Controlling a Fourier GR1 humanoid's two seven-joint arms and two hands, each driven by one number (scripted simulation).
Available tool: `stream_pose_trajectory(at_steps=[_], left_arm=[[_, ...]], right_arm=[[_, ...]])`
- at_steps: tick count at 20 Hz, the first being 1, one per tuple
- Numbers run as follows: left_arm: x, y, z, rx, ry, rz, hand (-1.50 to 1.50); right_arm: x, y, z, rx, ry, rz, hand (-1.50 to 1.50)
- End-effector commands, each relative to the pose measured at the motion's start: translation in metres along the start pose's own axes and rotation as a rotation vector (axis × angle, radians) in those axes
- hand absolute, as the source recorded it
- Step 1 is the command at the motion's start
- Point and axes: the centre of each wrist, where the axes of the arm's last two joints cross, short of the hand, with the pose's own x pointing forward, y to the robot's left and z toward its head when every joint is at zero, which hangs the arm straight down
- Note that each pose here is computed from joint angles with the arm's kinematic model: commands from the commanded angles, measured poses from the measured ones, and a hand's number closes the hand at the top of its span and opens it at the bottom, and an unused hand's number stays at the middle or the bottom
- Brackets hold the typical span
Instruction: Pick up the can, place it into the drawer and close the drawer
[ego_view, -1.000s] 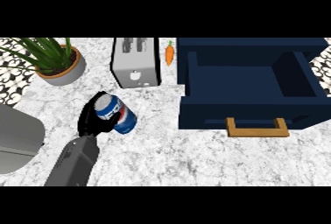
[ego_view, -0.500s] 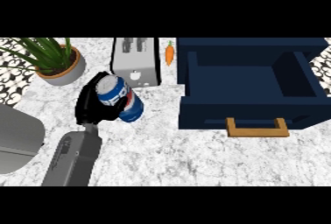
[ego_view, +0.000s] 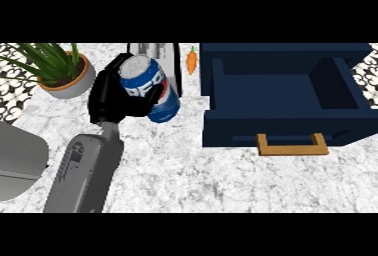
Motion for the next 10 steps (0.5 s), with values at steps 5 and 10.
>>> stream_pose_trajectory(at_steps=[5,10], left_arm=[[0.034,-0.042,-0.016,-0.018,-0.034,-0.041,1.50],[0.062,-0.081,-0.031,-0.037,-0.030,-0.018,1.50]], right_arm=[[0.016,-0.001,-0.009,0.019,-0.005,-0.001,-1.50],[0.008,-0.015,-0.006,0.004,0.007,0.010,-1.50]])
